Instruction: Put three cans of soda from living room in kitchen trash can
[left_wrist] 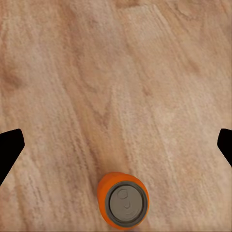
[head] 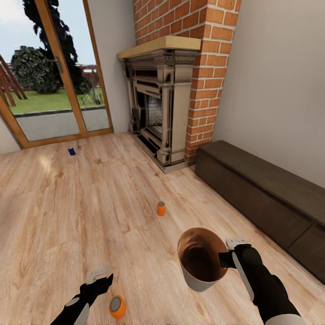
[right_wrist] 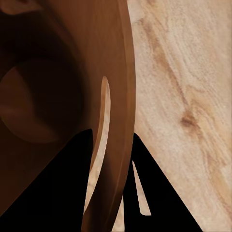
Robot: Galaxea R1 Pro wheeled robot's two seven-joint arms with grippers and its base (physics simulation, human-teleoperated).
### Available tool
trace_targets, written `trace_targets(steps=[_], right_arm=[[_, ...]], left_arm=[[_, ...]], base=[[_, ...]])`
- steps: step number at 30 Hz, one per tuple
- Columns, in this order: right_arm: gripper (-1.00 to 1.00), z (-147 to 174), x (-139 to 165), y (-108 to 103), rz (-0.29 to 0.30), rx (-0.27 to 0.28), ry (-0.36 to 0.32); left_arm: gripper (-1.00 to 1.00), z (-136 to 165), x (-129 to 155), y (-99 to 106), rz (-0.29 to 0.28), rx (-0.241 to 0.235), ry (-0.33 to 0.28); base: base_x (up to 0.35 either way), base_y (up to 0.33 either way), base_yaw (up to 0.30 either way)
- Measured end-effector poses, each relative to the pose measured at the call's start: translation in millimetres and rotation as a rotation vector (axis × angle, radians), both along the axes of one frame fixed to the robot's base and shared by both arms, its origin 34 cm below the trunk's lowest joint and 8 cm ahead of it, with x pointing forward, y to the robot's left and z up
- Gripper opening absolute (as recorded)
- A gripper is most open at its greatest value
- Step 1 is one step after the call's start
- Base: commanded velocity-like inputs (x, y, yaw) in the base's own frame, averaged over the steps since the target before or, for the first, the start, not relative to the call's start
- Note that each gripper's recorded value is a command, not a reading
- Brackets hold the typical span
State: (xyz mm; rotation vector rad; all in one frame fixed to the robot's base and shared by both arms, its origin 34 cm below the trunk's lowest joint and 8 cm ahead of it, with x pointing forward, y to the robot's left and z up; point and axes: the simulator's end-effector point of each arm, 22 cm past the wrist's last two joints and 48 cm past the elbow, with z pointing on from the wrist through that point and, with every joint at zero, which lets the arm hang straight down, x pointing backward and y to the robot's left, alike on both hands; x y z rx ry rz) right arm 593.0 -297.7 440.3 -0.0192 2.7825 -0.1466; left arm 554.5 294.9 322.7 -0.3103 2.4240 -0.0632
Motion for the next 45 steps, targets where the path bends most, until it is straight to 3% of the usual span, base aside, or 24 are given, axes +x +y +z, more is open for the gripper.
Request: trace_targets(steps=[45], right_arm=[[-1.00, -34, -14, 0, 0.000, -0.001, 0.072]], left_arm=[[1.00, -31, -21, 0, 0.001, 0.001, 0.069]], base=[[0.000, 0.000, 0.000]])
